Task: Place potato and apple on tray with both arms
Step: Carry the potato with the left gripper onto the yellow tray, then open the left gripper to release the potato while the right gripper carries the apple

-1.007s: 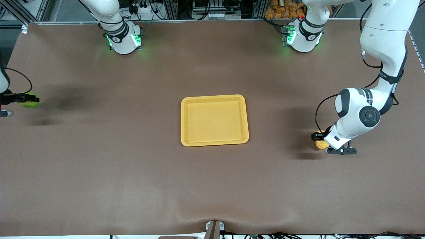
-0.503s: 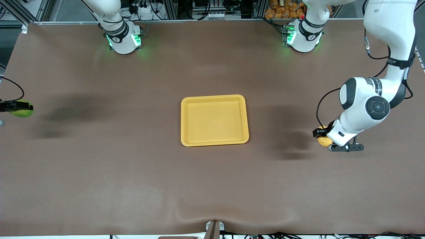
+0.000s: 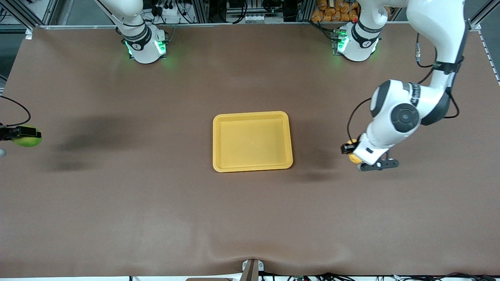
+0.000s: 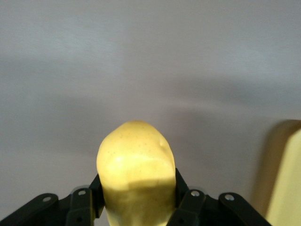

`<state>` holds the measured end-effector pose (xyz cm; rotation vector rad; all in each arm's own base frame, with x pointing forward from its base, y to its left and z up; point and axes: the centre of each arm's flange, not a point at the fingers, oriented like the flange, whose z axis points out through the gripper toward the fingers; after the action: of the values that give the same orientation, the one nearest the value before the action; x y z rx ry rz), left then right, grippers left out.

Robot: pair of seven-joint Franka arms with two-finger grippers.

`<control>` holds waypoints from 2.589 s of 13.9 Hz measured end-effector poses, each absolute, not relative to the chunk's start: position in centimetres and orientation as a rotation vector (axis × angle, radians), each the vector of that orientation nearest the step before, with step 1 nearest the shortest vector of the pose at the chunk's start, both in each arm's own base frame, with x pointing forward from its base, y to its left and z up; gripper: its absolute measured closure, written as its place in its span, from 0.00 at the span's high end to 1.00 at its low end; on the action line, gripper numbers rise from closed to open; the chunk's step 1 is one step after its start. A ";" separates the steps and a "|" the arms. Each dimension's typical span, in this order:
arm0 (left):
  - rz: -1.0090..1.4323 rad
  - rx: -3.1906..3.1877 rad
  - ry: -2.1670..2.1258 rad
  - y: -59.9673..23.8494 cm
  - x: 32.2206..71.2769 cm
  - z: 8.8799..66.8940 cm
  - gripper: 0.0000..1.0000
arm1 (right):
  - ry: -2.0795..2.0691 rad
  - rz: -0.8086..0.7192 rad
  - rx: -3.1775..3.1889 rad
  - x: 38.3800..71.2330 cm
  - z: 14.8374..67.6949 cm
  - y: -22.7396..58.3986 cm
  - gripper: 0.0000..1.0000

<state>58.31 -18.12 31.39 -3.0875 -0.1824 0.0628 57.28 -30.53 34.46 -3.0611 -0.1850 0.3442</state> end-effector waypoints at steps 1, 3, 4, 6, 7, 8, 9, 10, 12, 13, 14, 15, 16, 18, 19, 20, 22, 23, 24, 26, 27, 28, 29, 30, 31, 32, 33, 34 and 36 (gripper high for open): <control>0.061 -3.085 -0.198 -20.0 57.8 31.5 0.56 | -0.181 0.347 -3.062 57.8 34.7 -29.6 0.89; 0.052 -3.083 -0.228 -23.8 56.7 31.5 0.56 | -0.174 0.331 -3.046 59.0 35.1 -27.4 0.89; 0.050 -3.081 -0.243 -25.6 56.2 31.3 0.56 | -0.171 0.323 -3.033 59.4 35.3 -26.5 0.89; 0.053 -3.074 -0.281 -29.4 54.8 30.7 0.56 | -0.185 0.311 -3.026 60.3 35.9 -25.1 0.89; 0.054 -3.071 -0.293 -31.1 54.1 30.4 0.56 | -0.179 0.305 -3.030 60.7 36.2 -24.5 0.89; 0.052 -3.071 -0.306 -32.8 53.6 30.1 0.56 | -0.166 0.301 -3.034 61.0 36.4 -23.8 0.89; 0.049 -3.071 -0.322 -34.6 53.1 29.8 0.56 | -0.156 0.298 -3.033 61.3 36.6 -23.1 0.89; 0.040 -3.069 -0.338 -36.7 52.5 29.5 0.56 | -0.146 0.293 -3.026 61.7 36.6 -22.2 0.89; 0.007 -3.058 -0.359 -40.7 51.2 28.7 0.56 | -0.118 0.284 -3.005 62.1 36.6 -20.8 0.89; -0.001 -3.053 -0.353 -42.5 50.5 28.0 0.56 | -0.103 0.280 -2.997 62.3 36.6 -20.2 0.89; 0.000 -3.045 -0.333 -43.9 49.7 27.0 0.56 | -0.077 0.280 -2.996 62.6 36.7 -19.4 0.89; 0.009 -3.037 -0.308 -45.0 48.8 26.0 0.56 | -0.047 0.282 -2.999 62.9 36.7 -18.4 0.89; 0.023 -3.028 -0.287 -45.9 48.1 24.9 0.56 | -0.019 0.286 -3.004 63.3 36.8 -17.1 0.89; 0.032 -3.004 -0.252 -46.3 47.4 23.2 0.56 | 0.012 0.295 -3.013 64.1 36.9 -14.3 0.89; 0.032 -2.979 -0.233 -46.0 47.4 22.4 0.56 | 0.026 0.299 -3.015 64.3 37.0 -13.1 0.89; 0.035 -2.954 -0.219 -45.7 47.4 21.7 0.56 | 0.051 0.303 -3.019 64.6 37.0 -11.9 0.89; 0.028 -2.922 -0.189 -45.3 47.4 20.7 0.56 | 0.092 0.315 -3.026 65.0 37.0 -9.3 0.89; 0.028 -2.916 -0.183 -45.2 47.4 20.4 0.56 | 0.106 0.329 -3.029 65.1 37.0 -7.9 0.89; 0.027 -2.915 -0.181 -45.3 47.5 20.2 0.56 | 0.123 0.345 -3.023 65.1 36.9 -6.7 0.89; 0.023 -2.919 -0.182 -45.6 47.8 20.1 0.56 | 0.168 0.355 -2.995 65.2 36.9 -4.5 0.89; 0.023 -2.919 -0.181 -45.7 47.9 19.9 0.62 | 0.191 0.358 -2.992 65.3 37.0 -3.6 0.89; 0.024 -2.918 -0.184 -45.9 47.9 19.7 0.72 | 0.212 0.362 -2.990 65.3 37.0 -2.5 0.89; 0.025 -2.916 -0.188 -45.9 47.9 19.5 0.83 | 0.227 0.367 -2.992 65.4 37.0 -1.5 0.89; 0.026 -2.915 -0.192 -45.9 47.9 19.4 0.92 | 0.237 0.371 -2.994 65.4 37.0 -0.6 0.89; 0.025 -2.915 -0.196 -46.0 47.9 19.4 1.00 | 0.245 0.375 -2.997 65.4 37.0 0.4 0.89; 0.023 -2.915 -0.199 -46.0 48.0 19.6 1.00 | 0.260 0.380 -3.001 65.4 37.0 1.5 0.89; 0.023 -2.912 -0.204 -46.1 48.1 19.8 1.00 | 0.279 0.384 -3.004 65.3 37.0 2.7 0.89; 0.024 -2.906 -0.211 -46.1 48.3 20.4 1.00 | 0.289 0.388 -3.008 65.3 37.0 4.0 0.89; 0.029 -2.879 -0.239 -46.1 49.1 22.8 1.00 | 0.280 0.393 -3.017 65.1 37.0 6.4 0.89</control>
<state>49.10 -46.12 22.80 -2.8791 -0.2394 0.0288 65.07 6.38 37.02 -3.0166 0.2799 0.3933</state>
